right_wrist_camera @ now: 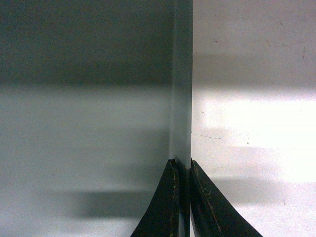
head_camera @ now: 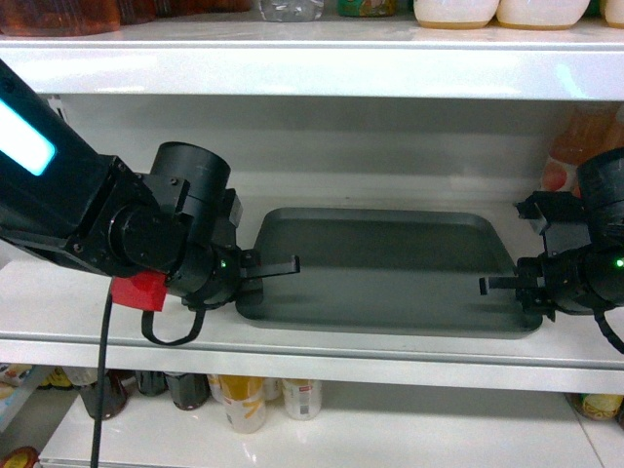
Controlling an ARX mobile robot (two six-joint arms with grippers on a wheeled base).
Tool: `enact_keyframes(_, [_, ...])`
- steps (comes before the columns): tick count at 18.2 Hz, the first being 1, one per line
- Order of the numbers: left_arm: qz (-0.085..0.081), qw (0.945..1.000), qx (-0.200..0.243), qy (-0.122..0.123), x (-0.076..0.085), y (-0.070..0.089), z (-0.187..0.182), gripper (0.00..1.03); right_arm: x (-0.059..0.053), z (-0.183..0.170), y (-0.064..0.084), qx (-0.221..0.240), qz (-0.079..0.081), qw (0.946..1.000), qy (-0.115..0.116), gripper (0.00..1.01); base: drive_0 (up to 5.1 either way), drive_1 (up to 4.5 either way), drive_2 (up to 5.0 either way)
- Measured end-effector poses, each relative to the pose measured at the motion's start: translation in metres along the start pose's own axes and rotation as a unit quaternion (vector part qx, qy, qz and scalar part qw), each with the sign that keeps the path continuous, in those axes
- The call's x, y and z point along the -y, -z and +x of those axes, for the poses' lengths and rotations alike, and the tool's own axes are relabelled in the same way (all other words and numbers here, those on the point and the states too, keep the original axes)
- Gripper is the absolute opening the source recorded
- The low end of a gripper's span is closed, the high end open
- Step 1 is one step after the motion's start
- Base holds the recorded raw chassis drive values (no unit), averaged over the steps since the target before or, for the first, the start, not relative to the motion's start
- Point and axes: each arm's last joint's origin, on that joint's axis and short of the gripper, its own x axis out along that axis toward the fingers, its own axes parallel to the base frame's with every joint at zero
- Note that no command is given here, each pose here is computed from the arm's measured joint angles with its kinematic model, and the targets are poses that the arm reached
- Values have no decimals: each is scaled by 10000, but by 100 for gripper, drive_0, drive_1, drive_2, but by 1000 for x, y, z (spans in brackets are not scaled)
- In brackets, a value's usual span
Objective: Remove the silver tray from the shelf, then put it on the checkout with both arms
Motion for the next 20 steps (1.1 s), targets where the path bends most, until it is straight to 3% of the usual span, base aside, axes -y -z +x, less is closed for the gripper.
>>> enact_keyframes(2, [-162,9998,65,58,-6,5,-6,3,-1,0,3,100,29,9999,-21,3,0,0,0])
enact_keyframes(3, [-237,9997,82,-1,-11,16,-23,3,-5,-15,14,144,49,9998,-142,3,0,0,0])
enact_keyframes(4, [-188,9996,208,-44,-11,22,-43,3,-6,-34,21,191,178,9992,-290,3,0,0,0])
enact_keyframes(6, [79,9950,990,-55,3,8,-97,3,-6,-92,14,846,333,9950,-425,3,0,0,0])
enact_keyframes(12, [228,9919,1236,-156,10,32,-149,3,-7,-159,38,1144,403,9904,-663,3,0,0,0])
enact_keyframes(20, [221,9911,1292,-238,10,37,-156,3,-9,-170,44,1272,375,9892,-617,3,0,0,0])
